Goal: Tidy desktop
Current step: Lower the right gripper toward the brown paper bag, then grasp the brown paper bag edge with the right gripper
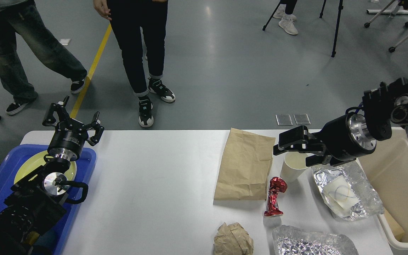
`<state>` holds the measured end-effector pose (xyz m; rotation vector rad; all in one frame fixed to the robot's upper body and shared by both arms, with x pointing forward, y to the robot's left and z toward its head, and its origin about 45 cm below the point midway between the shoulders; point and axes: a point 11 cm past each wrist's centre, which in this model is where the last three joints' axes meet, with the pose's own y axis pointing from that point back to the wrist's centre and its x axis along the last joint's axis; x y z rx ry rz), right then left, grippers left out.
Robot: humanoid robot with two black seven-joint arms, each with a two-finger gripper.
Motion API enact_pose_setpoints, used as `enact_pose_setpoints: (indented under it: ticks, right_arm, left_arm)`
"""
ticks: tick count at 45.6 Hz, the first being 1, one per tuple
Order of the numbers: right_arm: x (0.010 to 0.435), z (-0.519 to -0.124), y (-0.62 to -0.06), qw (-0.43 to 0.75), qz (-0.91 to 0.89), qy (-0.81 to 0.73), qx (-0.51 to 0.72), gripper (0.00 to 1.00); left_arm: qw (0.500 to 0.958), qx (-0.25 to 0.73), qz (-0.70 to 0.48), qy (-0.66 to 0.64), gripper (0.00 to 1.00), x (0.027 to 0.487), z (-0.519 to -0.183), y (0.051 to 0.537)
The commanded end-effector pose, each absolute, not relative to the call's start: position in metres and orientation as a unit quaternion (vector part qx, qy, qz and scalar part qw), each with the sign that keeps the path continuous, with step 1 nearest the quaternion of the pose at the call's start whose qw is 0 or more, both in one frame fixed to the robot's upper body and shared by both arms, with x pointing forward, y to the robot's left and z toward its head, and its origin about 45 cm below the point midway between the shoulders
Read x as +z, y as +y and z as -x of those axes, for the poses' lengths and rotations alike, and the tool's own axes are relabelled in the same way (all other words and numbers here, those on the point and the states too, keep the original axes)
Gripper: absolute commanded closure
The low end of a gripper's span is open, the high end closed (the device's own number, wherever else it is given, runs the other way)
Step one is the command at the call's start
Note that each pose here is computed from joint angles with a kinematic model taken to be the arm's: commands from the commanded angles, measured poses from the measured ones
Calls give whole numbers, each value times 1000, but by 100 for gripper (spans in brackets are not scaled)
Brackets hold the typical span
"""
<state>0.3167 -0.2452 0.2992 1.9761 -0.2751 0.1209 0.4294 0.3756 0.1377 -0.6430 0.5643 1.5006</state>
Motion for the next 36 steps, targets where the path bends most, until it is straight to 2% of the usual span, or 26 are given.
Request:
enact_pose_setpoints:
  ticks: [1,10,36]
  right_arm:
    - [277,-309,-249,549,-828,-106,29,0]
    - [239,-300,-257,566,-818,-104,7,0]
    - [172,-278,-278,577,-797,-180,-1,0]
  left_arm:
    - [650,661,283,249,4,138,-429,376]
    - [650,661,283,249,4,138,-429,376]
    - [649,661,282,249,4,137,-429,376]
